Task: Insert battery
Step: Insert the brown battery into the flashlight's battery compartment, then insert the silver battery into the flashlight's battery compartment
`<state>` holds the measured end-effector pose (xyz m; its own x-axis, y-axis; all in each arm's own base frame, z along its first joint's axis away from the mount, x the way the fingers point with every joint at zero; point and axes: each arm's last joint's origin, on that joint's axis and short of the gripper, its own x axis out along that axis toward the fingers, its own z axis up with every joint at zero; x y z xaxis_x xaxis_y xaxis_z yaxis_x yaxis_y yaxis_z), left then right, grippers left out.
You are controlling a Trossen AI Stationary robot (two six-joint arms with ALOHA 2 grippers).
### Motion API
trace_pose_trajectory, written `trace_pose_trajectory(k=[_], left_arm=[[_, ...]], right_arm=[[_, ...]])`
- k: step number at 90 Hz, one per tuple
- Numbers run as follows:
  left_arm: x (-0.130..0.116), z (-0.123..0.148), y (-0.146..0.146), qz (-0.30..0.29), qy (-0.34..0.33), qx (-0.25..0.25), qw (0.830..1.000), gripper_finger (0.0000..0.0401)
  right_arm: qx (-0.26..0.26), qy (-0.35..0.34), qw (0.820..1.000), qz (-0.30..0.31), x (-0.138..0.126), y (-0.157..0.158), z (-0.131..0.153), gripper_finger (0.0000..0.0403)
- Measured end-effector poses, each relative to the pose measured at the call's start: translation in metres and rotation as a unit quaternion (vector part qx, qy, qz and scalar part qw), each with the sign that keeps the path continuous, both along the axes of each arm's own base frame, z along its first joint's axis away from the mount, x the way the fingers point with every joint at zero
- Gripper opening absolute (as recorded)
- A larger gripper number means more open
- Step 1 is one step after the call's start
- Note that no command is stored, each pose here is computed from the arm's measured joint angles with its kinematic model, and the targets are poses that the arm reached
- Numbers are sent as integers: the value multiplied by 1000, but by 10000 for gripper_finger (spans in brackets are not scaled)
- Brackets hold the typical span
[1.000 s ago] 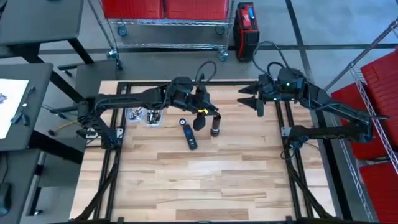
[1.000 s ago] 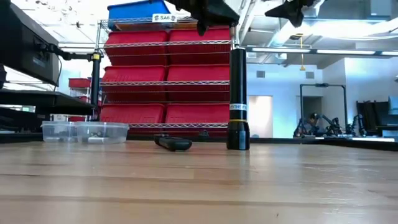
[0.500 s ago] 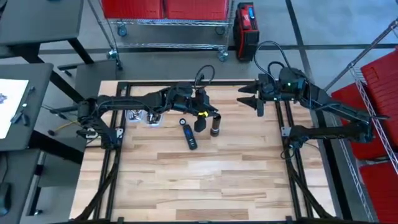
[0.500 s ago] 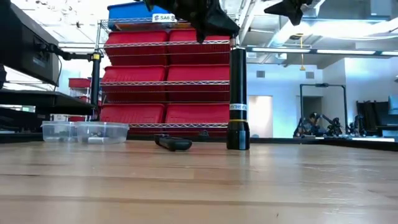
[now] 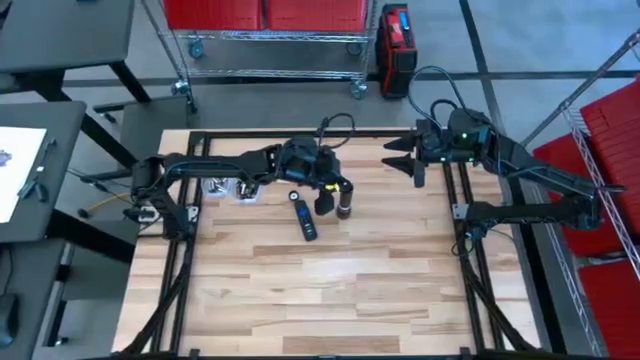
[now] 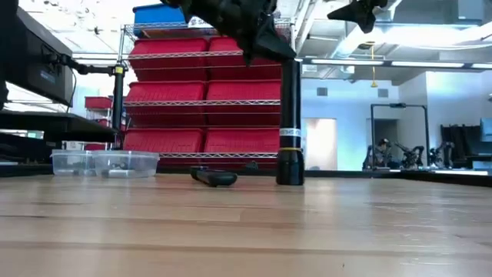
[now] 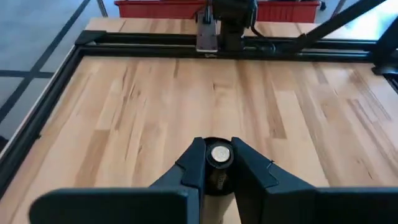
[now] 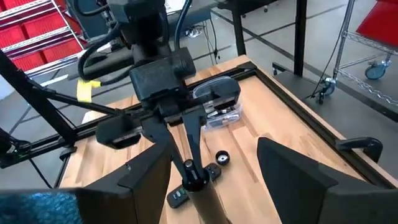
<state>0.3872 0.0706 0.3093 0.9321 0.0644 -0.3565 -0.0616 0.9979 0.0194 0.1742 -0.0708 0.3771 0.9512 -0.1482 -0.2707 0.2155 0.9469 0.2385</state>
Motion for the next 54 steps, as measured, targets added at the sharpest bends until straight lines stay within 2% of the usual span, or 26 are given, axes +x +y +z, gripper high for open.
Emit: trace_pose_trajectory(k=[12,37,47,54], left_arm=[[2,-2,0,0,-2,-5,1000,31],[0,0,0,3,-2,-10,1000,148],[-3,10,-1,-1,7,1,1000,166],[-6,27,-1,-6,-5,18,1000,169]], right_arm=[[0,1,1000,0,0,0,0,226],[2,6,1000,0,0,0,-1,226],[5,11,1000,1,-1,0,-2,226],[7,14,1000,1,-1,0,-3,226]])
